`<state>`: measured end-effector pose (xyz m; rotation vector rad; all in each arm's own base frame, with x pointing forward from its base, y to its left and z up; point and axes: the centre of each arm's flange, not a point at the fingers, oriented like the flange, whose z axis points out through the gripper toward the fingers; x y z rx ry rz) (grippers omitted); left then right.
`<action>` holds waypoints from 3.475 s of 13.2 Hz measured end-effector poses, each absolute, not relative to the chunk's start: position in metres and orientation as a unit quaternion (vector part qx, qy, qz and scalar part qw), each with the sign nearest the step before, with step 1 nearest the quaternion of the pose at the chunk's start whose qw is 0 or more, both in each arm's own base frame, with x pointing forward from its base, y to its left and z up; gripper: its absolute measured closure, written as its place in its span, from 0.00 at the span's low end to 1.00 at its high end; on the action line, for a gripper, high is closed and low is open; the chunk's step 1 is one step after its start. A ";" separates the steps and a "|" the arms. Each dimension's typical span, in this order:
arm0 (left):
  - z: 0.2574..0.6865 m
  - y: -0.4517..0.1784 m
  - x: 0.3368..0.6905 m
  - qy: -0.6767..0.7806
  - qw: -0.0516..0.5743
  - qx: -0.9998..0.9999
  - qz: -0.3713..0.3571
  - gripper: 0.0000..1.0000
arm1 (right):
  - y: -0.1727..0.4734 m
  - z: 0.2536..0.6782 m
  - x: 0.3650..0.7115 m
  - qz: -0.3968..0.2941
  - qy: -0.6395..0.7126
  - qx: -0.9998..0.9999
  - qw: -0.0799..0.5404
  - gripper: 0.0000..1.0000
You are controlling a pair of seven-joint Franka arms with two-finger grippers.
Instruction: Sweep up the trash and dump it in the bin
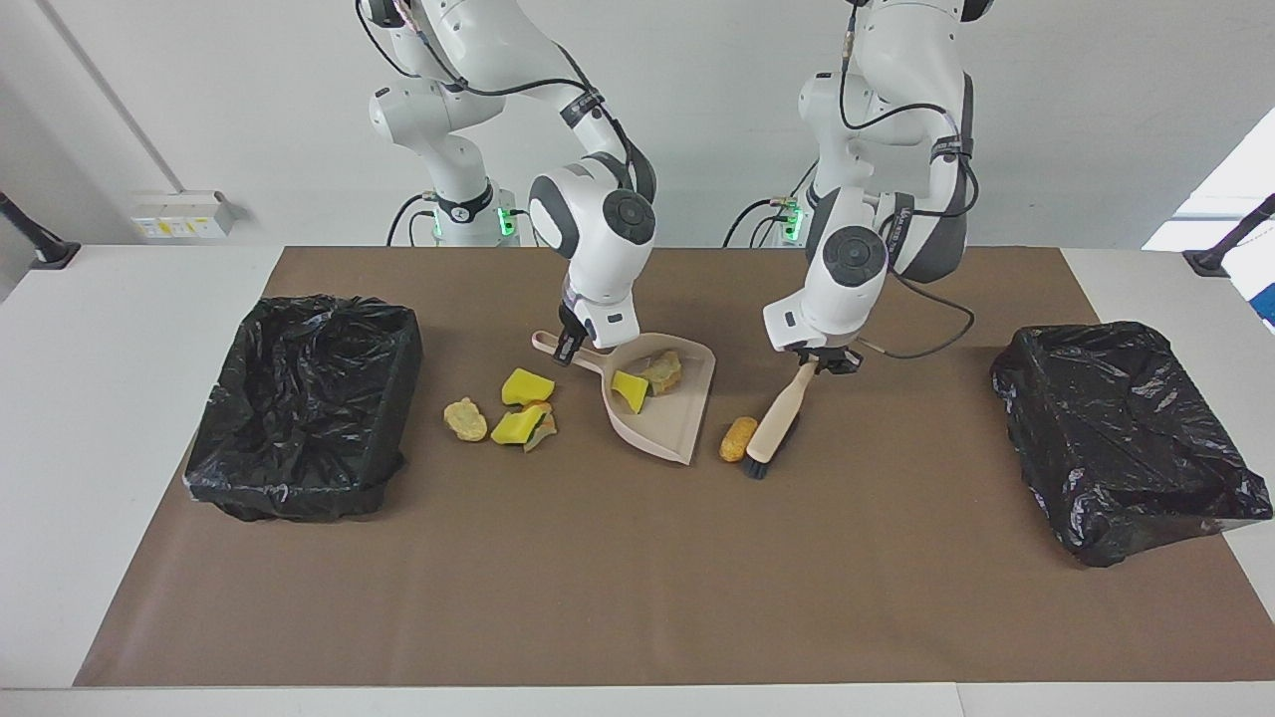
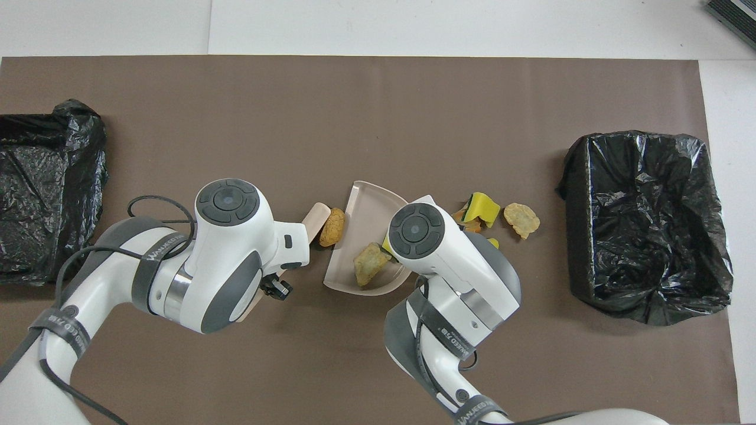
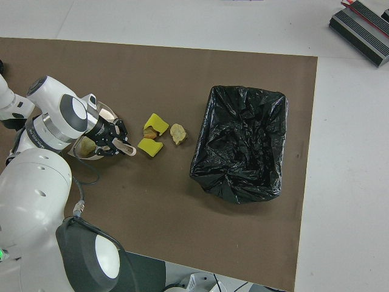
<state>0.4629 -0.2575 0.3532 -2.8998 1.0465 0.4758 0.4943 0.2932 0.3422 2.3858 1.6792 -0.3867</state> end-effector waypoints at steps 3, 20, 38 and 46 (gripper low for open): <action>0.359 -0.278 0.454 0.321 -0.010 -0.935 0.150 0.74 | 0.293 0.342 0.494 -0.131 0.568 0.807 0.099 0.67; 0.407 -0.257 0.464 0.179 -0.010 -0.975 0.131 0.74 | 0.223 0.373 0.537 -0.106 0.538 0.834 0.063 0.67; 0.359 -0.349 0.203 0.022 0.008 -0.991 0.130 0.74 | -0.231 0.521 0.573 -0.066 0.568 0.817 0.081 0.67; 0.354 -0.347 0.210 0.036 -0.006 -0.988 0.148 0.74 | -0.274 0.496 0.566 -0.163 0.642 0.728 0.173 0.67</action>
